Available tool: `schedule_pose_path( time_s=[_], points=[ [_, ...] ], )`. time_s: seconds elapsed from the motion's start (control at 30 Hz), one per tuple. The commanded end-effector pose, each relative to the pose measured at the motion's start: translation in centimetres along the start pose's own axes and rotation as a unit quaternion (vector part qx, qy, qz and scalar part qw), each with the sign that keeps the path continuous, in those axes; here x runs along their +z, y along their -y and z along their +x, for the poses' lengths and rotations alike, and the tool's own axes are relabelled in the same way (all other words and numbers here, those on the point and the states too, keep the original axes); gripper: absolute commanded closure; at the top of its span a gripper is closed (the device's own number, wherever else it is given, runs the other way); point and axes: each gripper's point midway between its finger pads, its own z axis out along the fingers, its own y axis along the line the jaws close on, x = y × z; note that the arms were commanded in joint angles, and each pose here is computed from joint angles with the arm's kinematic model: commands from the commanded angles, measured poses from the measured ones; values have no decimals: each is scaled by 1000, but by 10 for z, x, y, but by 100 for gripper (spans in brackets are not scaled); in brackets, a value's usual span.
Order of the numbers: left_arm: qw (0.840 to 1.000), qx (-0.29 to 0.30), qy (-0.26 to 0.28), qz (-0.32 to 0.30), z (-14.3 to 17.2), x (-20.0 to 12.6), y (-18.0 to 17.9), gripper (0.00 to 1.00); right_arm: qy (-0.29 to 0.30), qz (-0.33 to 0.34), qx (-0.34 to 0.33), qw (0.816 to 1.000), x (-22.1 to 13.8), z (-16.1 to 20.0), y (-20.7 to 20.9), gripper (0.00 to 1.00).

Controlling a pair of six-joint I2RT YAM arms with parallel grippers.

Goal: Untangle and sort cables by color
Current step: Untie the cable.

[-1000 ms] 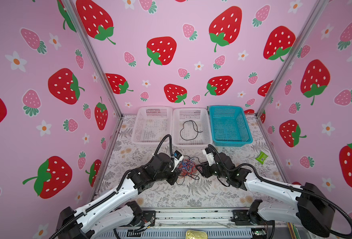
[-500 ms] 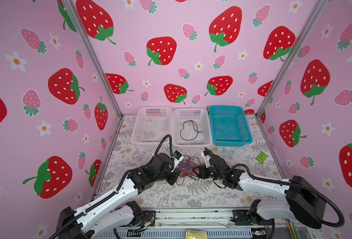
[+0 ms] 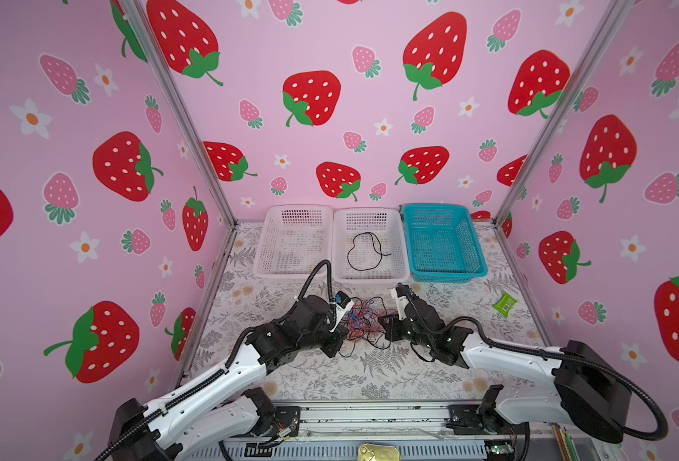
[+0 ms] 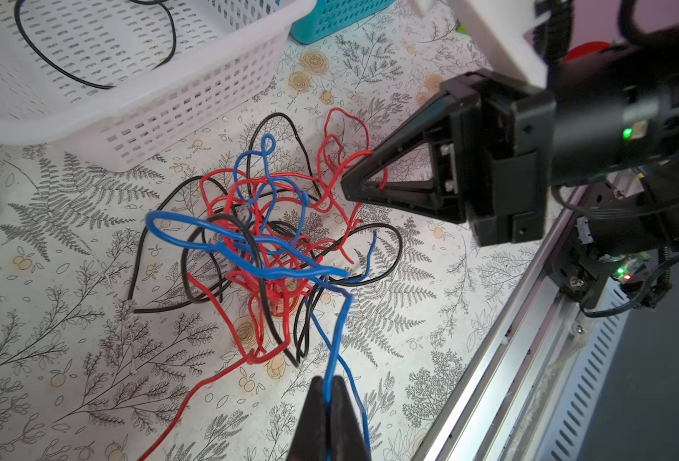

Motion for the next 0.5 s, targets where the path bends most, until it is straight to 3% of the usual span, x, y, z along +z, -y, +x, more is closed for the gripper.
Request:
schedule_pose_path(
  time_s=[0.0,0.2,0.47],
  points=[
    [999,0,21,-30,-18,-14,-6,100,33,39,-6,999,-21,-12,13,100],
    [996,-18,22,-87,-21,-22,-25,100,59,84,-12,995,-61,-16,33,100],
    [989,-43,-30,-140,-13,-21,-44,100,89,140,-21,986,-108,-33,52,100]
  ],
)
